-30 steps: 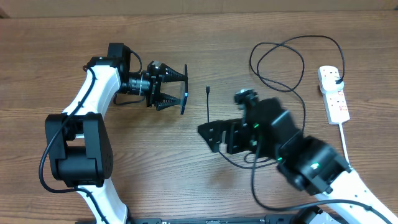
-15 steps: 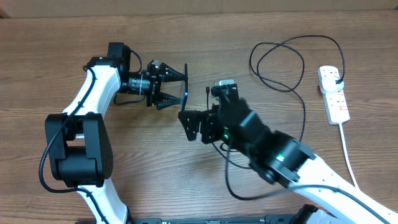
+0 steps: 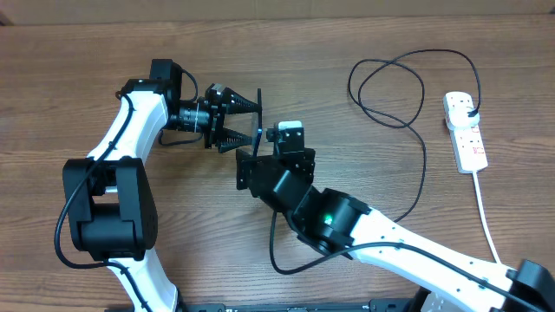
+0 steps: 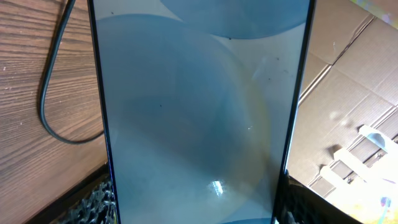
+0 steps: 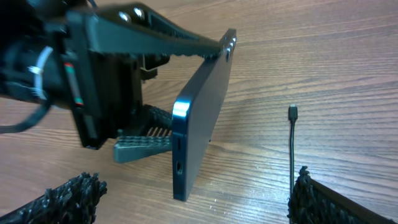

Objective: Plug charger to phone and switch on socket
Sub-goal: 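Move the right gripper to the phone and grasp its side edge, then open the left gripper and pull the phone away with the right gripper, then bring the phone in the right gripper toward the left gripper, then grasp the phone with the left gripper and release the right gripper, then lower the right gripper and grasp the black cable's USB-C plug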

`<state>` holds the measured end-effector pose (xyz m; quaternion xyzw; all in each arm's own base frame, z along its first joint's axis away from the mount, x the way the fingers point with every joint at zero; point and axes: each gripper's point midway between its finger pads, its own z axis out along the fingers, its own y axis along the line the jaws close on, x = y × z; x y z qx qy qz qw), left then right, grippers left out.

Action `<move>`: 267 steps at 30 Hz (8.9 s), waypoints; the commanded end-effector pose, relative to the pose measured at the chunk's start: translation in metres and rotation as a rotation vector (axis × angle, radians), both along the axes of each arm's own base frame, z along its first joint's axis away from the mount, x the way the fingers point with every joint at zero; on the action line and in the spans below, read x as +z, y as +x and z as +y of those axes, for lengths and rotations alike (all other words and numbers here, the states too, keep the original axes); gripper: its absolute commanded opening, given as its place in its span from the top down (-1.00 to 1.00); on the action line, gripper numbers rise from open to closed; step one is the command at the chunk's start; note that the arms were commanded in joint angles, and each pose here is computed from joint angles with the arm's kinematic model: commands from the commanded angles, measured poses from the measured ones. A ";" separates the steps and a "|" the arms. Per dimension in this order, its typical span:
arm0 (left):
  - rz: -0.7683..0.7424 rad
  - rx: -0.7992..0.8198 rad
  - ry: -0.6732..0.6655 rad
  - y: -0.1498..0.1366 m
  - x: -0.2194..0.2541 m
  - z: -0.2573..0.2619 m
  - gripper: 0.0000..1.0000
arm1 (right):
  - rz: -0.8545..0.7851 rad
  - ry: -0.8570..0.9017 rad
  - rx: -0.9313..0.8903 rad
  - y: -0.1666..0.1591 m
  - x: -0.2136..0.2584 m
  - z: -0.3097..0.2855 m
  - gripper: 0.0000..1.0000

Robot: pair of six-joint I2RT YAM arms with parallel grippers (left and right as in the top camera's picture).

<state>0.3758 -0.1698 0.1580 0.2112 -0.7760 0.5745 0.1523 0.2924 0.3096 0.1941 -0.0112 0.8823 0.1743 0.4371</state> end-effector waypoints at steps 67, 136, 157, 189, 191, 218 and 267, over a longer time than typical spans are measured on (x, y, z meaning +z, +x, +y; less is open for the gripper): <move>-0.499 -0.001 0.005 0.048 0.110 0.003 -1.00 | 0.011 0.299 -0.278 0.043 0.044 -0.050 0.92; -0.110 0.446 0.333 -0.063 0.043 0.046 -0.99 | 0.588 0.692 -0.314 0.032 0.008 -0.059 0.93; 0.055 0.547 0.308 -0.061 0.040 0.050 -0.99 | 0.837 0.735 -0.237 0.011 -0.018 -0.029 0.93; 0.181 0.636 0.314 -0.060 0.034 0.053 -0.22 | 0.976 1.077 -0.132 0.014 0.042 0.013 0.92; 0.194 0.642 0.316 -0.060 0.033 0.051 -0.18 | 0.980 1.080 -0.118 0.012 0.045 0.017 0.93; 0.140 0.795 0.436 -0.041 0.024 0.070 0.92 | 1.022 1.051 -0.077 -0.011 0.044 0.037 0.30; 0.074 0.286 0.013 -0.038 -0.047 0.076 0.92 | 0.387 -0.197 0.064 0.101 -0.120 -0.057 -0.40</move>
